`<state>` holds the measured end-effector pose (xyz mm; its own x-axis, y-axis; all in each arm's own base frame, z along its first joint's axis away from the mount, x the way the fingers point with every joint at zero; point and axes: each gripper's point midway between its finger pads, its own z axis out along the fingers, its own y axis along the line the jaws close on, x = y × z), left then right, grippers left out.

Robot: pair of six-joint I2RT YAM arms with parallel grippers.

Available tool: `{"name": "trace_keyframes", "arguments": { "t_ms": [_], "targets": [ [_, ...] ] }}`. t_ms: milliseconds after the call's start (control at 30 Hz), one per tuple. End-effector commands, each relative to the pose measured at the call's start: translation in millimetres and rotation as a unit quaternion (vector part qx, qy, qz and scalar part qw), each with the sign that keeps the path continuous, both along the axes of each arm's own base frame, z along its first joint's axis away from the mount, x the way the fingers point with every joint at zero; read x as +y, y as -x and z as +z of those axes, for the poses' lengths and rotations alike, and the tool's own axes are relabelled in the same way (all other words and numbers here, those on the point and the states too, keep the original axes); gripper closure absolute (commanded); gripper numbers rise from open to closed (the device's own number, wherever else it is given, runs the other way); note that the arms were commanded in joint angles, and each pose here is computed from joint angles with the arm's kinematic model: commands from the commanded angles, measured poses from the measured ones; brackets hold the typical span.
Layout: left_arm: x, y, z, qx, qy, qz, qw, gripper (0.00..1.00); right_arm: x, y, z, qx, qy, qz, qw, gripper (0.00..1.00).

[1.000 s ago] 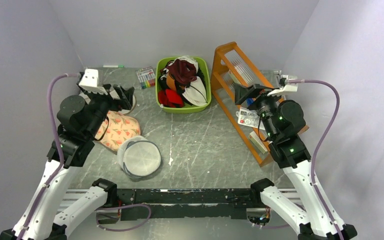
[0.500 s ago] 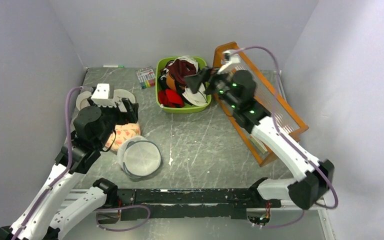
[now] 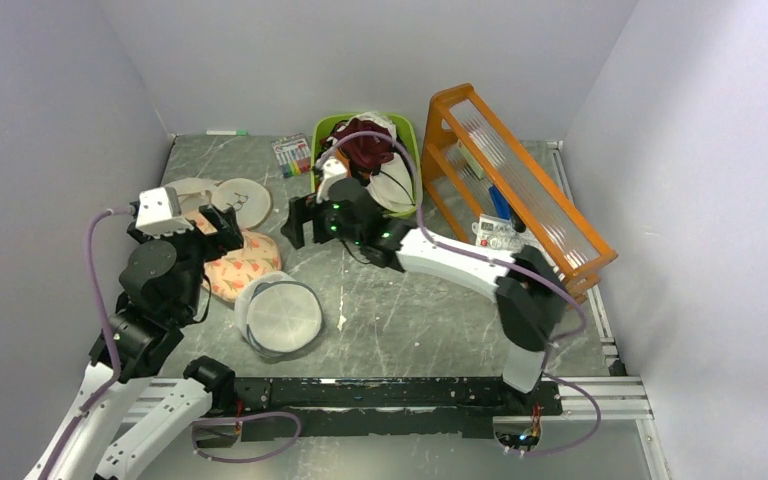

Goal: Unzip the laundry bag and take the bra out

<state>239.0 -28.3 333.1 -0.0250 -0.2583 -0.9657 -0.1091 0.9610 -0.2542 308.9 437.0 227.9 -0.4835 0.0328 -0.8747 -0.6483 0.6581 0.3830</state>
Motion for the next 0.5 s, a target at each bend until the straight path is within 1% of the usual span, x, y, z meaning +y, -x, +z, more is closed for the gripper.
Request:
{"name": "trace_keyframes", "arguments": {
  "t_ms": [0, 100, 167, 200, 300, 400, 467],
  "targets": [
    [13.6, -6.7, -10.3, 0.023, -0.01, 0.043, 0.999, 0.01, 37.0, -10.9, -31.9, -0.001, 0.033, 0.011, 0.999, 0.13],
    [13.2, -10.8, -9.7, 0.018, -0.013, 0.036, 0.999, 0.01, 53.7, -16.0, -63.6, 0.022, 0.037, 0.02, 0.999, 0.13],
    [12.5, -13.3, -10.7, 0.015, -0.015, 0.03, 0.999, 0.01, 59.6, -18.2, -68.6, 0.023, 0.033, 0.023, 0.999, 0.14],
    [12.5, -14.7, -12.3, 0.016, -0.016, 0.028, 0.999, 0.01, 62.7, -18.7, -86.1, 0.031, 0.043, 0.027, 0.998, 0.14],
    [12.3, -17.6, -18.1, 0.025, -0.022, 0.029, 0.999, 0.01, 69.0, -21.5, -109.2, 0.047, 0.05, 0.031, 0.997, 0.13],
    [15.2, -18.8, -22.7, 0.032, -0.027, 0.039, 0.998, 0.01, 80.4, -24.9, -126.4, 0.066, 0.053, 0.043, 0.995, 0.14],
    [15.8, -20.5, -24.2, 0.034, -0.03, 0.042, 0.998, 0.01, 87.9, -26.5, -136.8, 0.079, 0.055, 0.05, 0.994, 0.16]
  ]
}}
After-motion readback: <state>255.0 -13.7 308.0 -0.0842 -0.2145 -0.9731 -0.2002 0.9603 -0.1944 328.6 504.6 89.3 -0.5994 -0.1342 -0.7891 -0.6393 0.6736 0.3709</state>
